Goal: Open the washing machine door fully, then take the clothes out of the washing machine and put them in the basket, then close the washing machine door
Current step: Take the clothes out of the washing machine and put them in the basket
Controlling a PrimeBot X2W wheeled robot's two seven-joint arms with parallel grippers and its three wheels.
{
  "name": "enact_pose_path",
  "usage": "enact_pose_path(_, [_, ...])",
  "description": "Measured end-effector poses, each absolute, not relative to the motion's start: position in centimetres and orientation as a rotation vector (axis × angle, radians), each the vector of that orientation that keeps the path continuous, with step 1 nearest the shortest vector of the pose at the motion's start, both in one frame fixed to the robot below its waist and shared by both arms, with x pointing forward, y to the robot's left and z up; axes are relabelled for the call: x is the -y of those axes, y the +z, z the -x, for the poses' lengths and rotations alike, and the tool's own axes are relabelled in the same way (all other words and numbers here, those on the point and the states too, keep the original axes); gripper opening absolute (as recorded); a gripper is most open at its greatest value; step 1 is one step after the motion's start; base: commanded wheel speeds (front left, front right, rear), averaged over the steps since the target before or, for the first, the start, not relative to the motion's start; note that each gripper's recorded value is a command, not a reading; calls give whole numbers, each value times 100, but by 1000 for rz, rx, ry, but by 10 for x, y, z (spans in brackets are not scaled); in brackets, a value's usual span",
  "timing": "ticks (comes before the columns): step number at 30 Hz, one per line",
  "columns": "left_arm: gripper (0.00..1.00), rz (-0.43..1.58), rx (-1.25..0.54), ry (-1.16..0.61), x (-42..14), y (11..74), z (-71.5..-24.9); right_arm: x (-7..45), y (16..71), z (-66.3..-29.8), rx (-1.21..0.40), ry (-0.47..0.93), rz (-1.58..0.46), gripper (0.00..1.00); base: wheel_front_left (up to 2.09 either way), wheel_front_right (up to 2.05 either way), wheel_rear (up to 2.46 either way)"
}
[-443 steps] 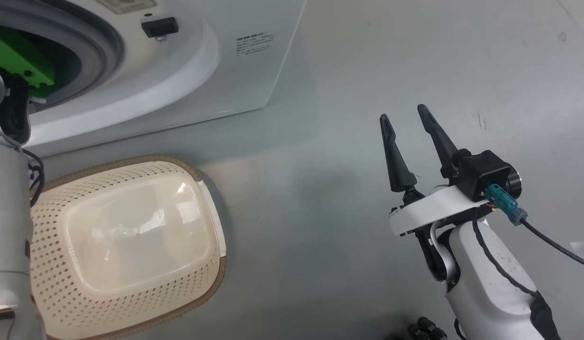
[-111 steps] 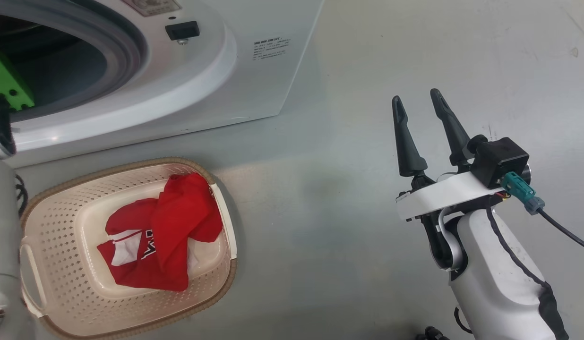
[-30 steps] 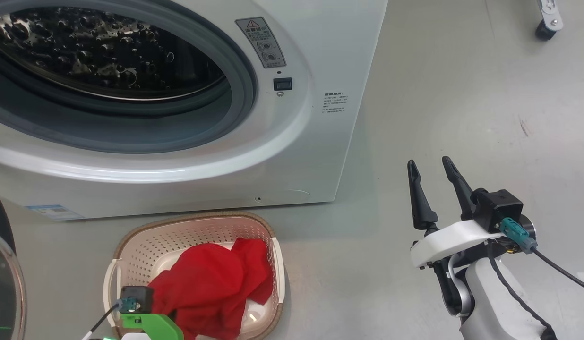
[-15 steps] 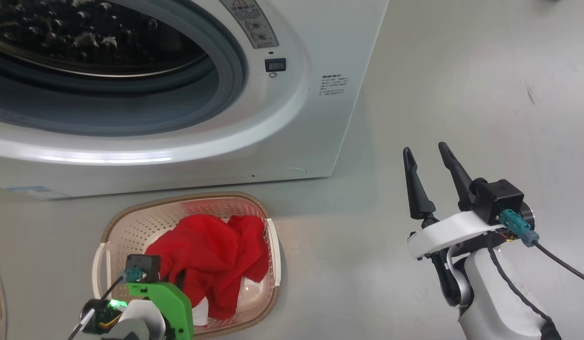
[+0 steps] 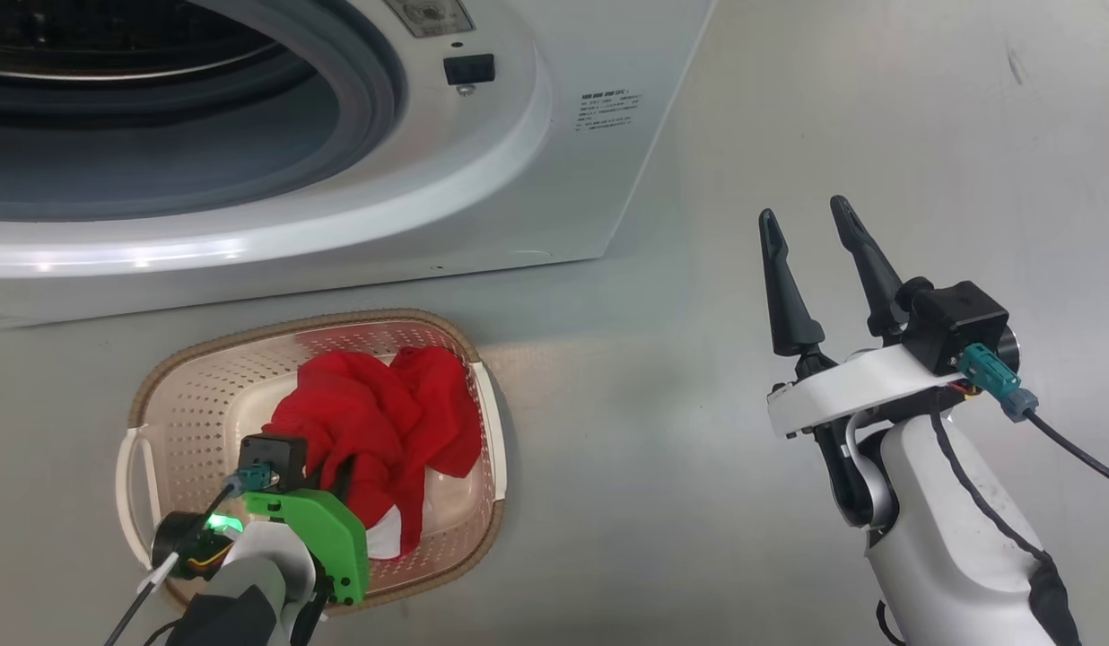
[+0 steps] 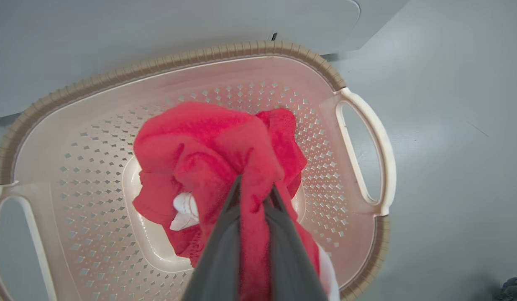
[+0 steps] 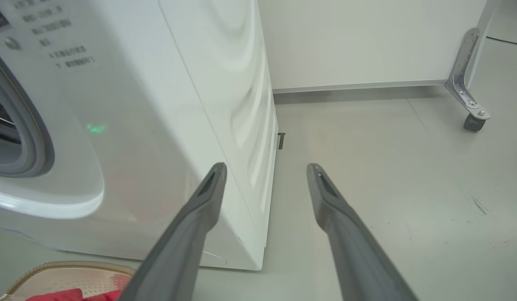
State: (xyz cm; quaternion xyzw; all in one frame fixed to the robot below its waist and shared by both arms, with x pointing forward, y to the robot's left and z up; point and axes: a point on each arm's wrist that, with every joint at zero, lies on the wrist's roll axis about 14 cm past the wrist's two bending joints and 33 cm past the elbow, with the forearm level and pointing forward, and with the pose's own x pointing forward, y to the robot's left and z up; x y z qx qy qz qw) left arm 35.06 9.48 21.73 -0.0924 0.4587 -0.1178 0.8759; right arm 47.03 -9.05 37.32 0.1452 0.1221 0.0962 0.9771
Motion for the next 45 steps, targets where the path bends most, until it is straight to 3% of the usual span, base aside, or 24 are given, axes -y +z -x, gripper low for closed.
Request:
enact_pose_path(1, [45, 193, -965, -249, -93, 214, -350, 92, 371, -471, -249, 190, -291, 100, 0, 0, 0])
enact_pose_path(2, [100, 195, -966, -253, -92, 212, -350, 94, 369, -473, -252, 184, -290, 100, 0, 0, 0])
enact_pose_path(15, [100, 185, -934, -243, -95, 213, -360, 108, 367, -475, -251, 143, -267, 100, 0, 0, 0])
enact_pose_path(27, [100, 206, -780, -204, -104, 255, -386, 106, 395, -472, -198, 157, -264, 100, 0, 0, 0])
enact_pose_path(36, [100, 276, -507, -141, -119, 327, -434, 107, 422, -461, -148, 159, -264, 100, 0, 0, 0])
enact_pose_path(45, [100, 271, -330, -99, -140, 382, -440, 107, 447, -447, -96, 164, -262, 100, 0, 0, 0])
